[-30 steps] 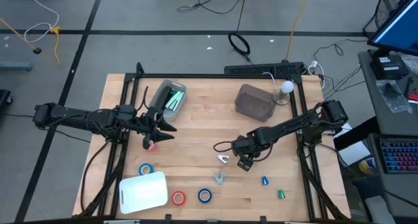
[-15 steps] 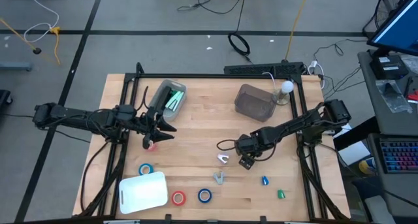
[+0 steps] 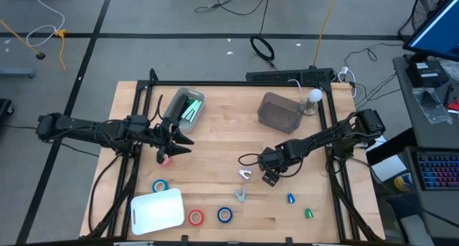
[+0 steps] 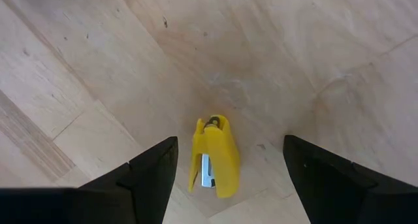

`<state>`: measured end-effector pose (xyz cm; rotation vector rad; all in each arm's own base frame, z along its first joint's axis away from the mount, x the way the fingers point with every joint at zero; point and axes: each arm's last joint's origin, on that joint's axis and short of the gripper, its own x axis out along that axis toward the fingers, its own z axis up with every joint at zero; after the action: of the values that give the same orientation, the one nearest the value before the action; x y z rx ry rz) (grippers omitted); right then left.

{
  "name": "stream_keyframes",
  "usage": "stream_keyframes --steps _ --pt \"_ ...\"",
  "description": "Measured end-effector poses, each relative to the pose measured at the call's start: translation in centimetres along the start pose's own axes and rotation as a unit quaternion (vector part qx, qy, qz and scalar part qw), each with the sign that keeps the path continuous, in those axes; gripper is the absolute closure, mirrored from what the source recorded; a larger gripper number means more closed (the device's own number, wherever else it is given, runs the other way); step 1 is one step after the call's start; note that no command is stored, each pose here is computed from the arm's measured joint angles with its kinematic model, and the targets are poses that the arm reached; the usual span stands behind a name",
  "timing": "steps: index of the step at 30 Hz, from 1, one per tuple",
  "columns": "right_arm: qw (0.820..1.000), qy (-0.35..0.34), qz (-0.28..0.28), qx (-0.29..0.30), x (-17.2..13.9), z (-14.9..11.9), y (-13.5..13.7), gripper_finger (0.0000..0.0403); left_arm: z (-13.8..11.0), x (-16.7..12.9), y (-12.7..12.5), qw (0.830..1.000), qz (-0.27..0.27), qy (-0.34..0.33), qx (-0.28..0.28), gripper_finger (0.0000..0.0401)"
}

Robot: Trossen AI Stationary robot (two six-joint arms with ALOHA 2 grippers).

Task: Pick and place Stapler, Stapler remover, tape
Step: Put the yellow stapler into the gray bin

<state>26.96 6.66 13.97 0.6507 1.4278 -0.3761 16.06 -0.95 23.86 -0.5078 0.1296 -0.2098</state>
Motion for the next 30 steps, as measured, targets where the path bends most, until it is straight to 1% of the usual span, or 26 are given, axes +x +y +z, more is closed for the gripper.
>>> stream_keyframes --steps 5,18,30 --pt "1.0 0.011 0.001 0.013 0.0 -0.1 0.0 0.0135 0.0 0.0 0.0 1.0 0.0 0.0 0.0 0.0203" --pt "0.999 0.031 0.01 0.004 0.1 -0.6 0.3 0.0135 0.0 0.0 0.0 1.0 0.0 0.0 -0.002 0.0203" --pt "0.996 0.075 0.039 0.02 0.1 -1.1 0.6 0.0135 0.0 0.0 0.0 1.0 0.0 0.0 -0.006 0.0203"
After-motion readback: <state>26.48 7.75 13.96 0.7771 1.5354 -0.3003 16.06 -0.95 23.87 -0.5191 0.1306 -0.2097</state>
